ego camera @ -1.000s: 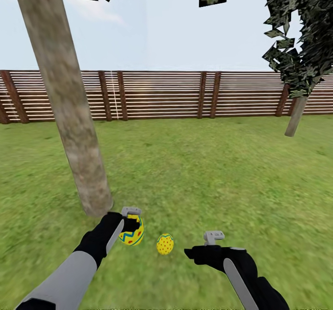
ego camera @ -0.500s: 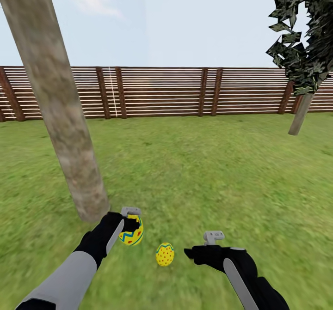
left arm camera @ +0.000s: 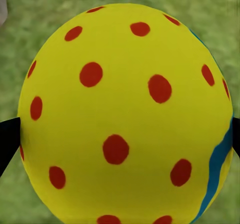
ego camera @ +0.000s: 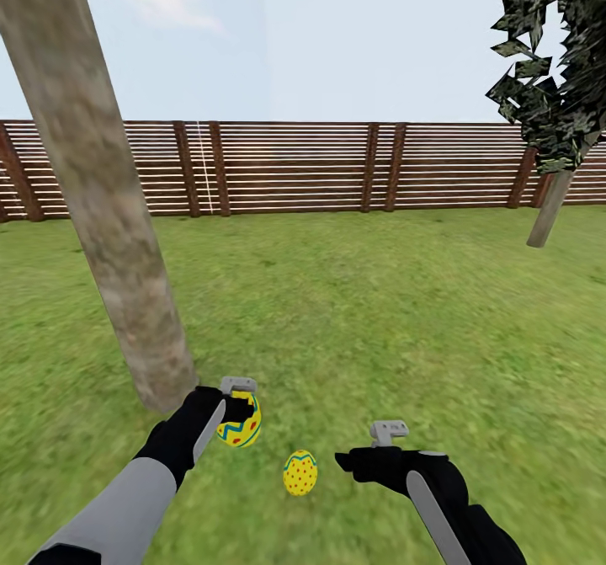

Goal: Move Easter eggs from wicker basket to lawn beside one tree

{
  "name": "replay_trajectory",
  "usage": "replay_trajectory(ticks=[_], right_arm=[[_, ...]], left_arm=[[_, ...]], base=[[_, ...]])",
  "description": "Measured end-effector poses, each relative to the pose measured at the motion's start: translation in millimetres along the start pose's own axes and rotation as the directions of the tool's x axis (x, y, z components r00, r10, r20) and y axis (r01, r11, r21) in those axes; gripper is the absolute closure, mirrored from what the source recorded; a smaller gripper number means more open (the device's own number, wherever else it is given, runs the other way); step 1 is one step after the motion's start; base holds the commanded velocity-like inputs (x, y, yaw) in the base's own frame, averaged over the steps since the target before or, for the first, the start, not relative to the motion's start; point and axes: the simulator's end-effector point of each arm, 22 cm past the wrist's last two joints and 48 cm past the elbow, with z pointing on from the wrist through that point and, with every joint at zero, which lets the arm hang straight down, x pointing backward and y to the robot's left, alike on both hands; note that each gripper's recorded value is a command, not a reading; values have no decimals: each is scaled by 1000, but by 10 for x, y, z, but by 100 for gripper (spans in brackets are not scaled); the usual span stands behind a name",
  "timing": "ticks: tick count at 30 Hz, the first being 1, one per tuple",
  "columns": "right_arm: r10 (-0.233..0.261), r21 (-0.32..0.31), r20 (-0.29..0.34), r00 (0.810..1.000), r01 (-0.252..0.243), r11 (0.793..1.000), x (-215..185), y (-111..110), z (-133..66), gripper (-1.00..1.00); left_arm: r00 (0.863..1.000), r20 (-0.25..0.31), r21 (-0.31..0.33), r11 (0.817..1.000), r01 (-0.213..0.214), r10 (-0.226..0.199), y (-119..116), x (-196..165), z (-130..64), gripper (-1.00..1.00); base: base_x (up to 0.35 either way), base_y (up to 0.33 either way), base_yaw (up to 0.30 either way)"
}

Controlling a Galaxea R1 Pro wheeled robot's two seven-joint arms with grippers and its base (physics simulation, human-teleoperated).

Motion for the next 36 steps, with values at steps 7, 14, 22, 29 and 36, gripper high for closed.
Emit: replay_trajectory(ticks=[7, 14, 22, 29, 36], right_arm=[[-1, 1, 1, 1000, 1, 1000, 99, -37, 94, -100], [-1, 1, 1, 1000, 1, 1000, 202, -74, 187, -100], [-2, 1, 1, 1000, 2, 1000, 324, -112, 296, -100], [-2, -1, 1, 1000, 2, 1000, 436, -143, 392, -100], [-4, -2, 0, 1000, 4, 1000, 551, -172, 488, -100]], left_arm=[[1000, 1, 2, 1000, 2, -2, -8, 97, 105, 100], [1000, 11, -1, 1000, 0, 0, -6, 176, 209, 100], [1000, 13, -2, 1000, -2, 2, -9, 290, 328, 100], [999, 38, -4, 1000, -1, 2, -10, 341, 432, 100], [999, 41, -5, 1000, -1, 2, -12, 442, 537, 100]], base=[[0, 0, 0], [0, 0, 0], [0, 0, 0], [0, 0, 0], [0, 0, 0]])
